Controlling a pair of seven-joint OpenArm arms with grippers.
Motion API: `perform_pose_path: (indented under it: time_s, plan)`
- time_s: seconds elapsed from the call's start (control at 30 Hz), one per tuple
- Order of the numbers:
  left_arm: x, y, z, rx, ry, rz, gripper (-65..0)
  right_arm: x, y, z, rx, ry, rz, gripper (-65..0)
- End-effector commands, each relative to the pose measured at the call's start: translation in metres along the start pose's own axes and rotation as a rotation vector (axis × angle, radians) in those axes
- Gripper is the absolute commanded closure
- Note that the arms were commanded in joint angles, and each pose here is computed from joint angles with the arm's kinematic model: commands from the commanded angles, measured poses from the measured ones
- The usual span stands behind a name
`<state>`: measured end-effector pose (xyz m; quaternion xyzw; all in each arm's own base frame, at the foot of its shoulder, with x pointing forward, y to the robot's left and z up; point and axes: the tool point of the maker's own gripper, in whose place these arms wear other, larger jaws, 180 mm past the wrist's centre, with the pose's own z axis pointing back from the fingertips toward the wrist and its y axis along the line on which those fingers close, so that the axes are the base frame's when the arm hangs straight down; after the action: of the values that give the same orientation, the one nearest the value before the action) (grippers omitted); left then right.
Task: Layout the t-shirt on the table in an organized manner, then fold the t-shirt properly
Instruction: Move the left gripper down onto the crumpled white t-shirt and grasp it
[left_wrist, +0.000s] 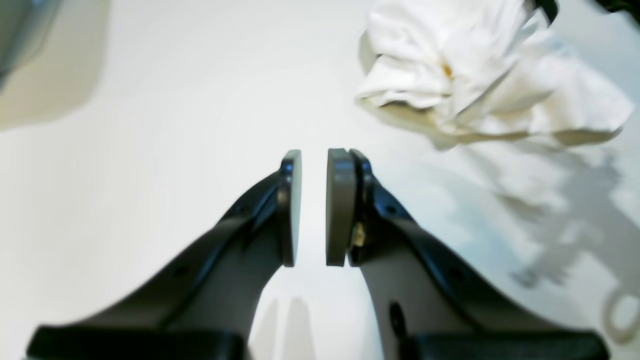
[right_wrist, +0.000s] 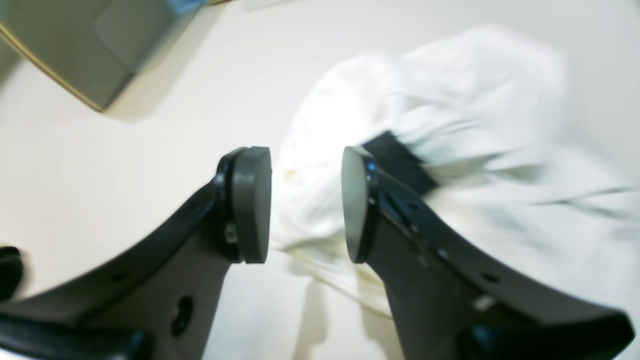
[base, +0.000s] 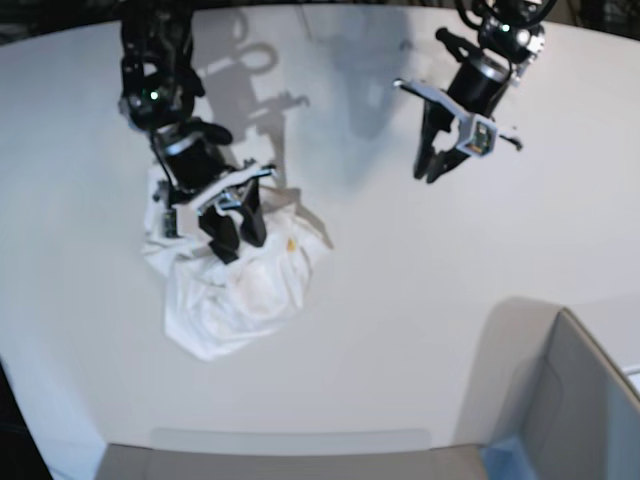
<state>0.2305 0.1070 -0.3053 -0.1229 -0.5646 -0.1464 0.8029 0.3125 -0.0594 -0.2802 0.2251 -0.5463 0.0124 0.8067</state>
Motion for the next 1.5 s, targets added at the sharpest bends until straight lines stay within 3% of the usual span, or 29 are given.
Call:
perform_pose_path:
  time_s: [0.0,0.2,0.43,0.6,0.73,0.87,1.07,1.23,1.37,1.47]
  plan:
    - [0.012,-0.001,0.001,-0.006,-0.046,-0.002,-10.1,0.013,-0.008,-0.002,-0.014,-0.043,-0.016,-23.7]
    - [0.011,0.002,-0.004,-0.001,-0.027,-0.007,-10.1,-0.009,-0.036,-0.013,-0.099,0.013,-0.163,-23.7]
    - [0.018,0.001,-0.011,0.006,-0.054,0.012,-10.1,-0.004,-0.047,-0.038,-0.109,0.026,-0.158,-23.7]
    - [0.015,0.001,-0.013,0.01,-0.052,0.025,-10.5,-0.013,-0.032,-0.05,-0.067,0.061,-0.144,-23.7]
    - [0.038,-0.017,-0.03,-0.057,-0.112,0.005,-10.6,0.001,-0.033,-0.023,-0.084,0.0,-0.145,-23.7]
    - [0.058,-0.056,-0.059,-0.184,-0.116,-0.03,-10.6,0.015,-0.069,0.016,-0.193,-0.058,-0.141,-23.7]
    - [0.051,-0.113,-0.101,-0.325,-0.084,0.022,-10.6,0.006,-0.124,0.056,-0.365,-0.063,-0.164,-23.7]
    - [0.051,-0.149,-0.115,-0.417,-0.072,0.014,-10.7,-0.005,-0.145,0.079,-0.443,-0.044,-0.172,-23.7]
    - [0.052,-0.161,-0.12,-0.455,-0.068,-0.008,-18.0,-0.01,-0.157,0.093,-0.487,-0.034,-0.177,-23.7]
    - [0.058,-0.167,-0.122,-0.491,-0.073,0.04,-23.0,-0.007,-0.168,0.102,-0.515,-0.034,-0.156,-23.7]
